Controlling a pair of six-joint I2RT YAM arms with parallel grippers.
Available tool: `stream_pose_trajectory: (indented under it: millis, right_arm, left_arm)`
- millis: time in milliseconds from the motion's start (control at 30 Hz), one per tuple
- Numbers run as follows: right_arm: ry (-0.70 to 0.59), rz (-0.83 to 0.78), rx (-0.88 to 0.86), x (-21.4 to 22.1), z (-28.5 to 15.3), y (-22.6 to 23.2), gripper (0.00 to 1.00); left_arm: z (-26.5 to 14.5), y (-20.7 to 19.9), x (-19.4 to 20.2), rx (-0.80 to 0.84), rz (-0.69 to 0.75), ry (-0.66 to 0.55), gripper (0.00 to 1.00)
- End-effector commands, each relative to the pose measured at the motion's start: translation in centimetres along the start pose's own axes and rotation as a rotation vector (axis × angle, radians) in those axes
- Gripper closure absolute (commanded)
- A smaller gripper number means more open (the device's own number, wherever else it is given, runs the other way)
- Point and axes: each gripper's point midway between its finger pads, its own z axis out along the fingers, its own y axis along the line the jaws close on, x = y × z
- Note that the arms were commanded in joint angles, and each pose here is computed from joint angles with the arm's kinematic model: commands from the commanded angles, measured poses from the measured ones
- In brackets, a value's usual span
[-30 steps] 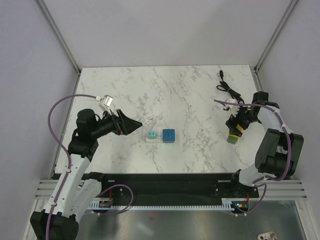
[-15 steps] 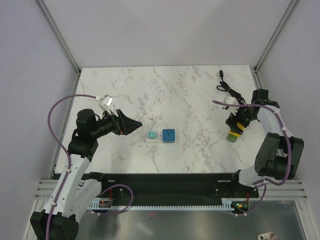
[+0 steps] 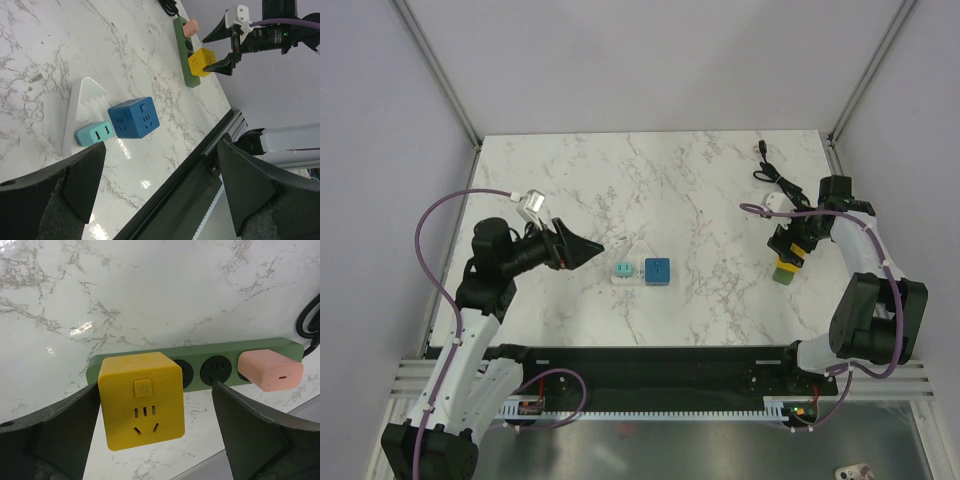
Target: Insert the plug
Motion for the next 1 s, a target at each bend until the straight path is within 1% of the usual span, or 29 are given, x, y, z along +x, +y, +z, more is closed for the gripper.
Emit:
stream_pose_trajectory:
  millis: [0,133,267,400,467,600,667,700,767,800,833,867,900,933,967]
  right_arm:
    - [-0.044,-0.03,0.091,-2.1,-2.0,-2.3,0.02]
    - [-0.069,-0.034,0.095,-3.3,-2.8,-2.6,0.02]
    - [-0.074,-0.04,0.062,-4.2,-2.3,-2.0,0.02]
    - [-0.122,-0.063,0.057,-6.8,-2.4,-2.0,0.02]
    - [-0.169,-0.057,0.081,-8.2,-3.2,-2.7,0.02]
    - [-0.209,-0.054,0.116,-9.3,-4.0,-3.5,0.02]
    - [-0.271,-0.024,0.149,-11.0,-5.0,-4.3,0.02]
    - [-0.323,-0.027,0.206,-12.5,-6.1,-5.8,0.02]
    - [-0.369,-0.025,0.304,-14.4,-7.7,-7.1,0.02]
    - [-0.435,0.022,0.382,-15.9,-8.5,-8.4,0.02]
    - [-0.492,0.042,0.45,-17.4,-9.9,-8.7,0.02]
    - [-0.555,0.106,0.499,-19.0,-10.4,-9.0,0.02]
    - [-0.698,0.364,0.653,-19.7,-12.4,-11.6,0.02]
    - [-0.8,0.562,0.718,-20.4,-13.8,-12.4,0.02]
    - [-0.872,0.748,0.76,-20.2,-15.0,-13.3,0.02]
  left_arm:
    - [-0.2,-0.9,-1.0,0.031,0.018,-0.03,0.0]
    - [-0.1,-0.8,-1.0,0.034,0.014,-0.026,0.0]
    - [-0.1,-0.9,-1.0,0.039,0.006,-0.025,0.0]
    - [-0.2,-0.8,-1.2,0.029,0.013,-0.04,0.0]
    - [-0.2,-0.7,-1.2,0.026,0.016,-0.042,0.0]
    - [-0.2,-0.6,-1.2,0.019,0.013,-0.041,0.0]
    - [-0.1,-0.3,-1.2,0.003,0.007,-0.041,0.0]
    - [-0.2,-0.2,-1.2,-0.001,0.011,-0.041,0.0]
    - [-0.2,-0.1,-1.1,-0.008,0.014,-0.037,0.0]
    - [-0.4,-0.3,-1.2,-0.008,0.029,-0.042,0.0]
    - [-0.4,-0.2,-1.4,-0.018,0.035,-0.049,0.0]
    - [-0.5,-0.2,-1.5,-0.026,0.04,-0.055,0.0]
    - [-0.6,-0.2,-1.6,-0.032,0.048,-0.063,0.0]
    - [-0.7,-0.1,-1.7,-0.037,0.049,-0.067,0.0]
    - [-0.7,-0.2,-1.7,-0.035,0.05,-0.067,0.0]
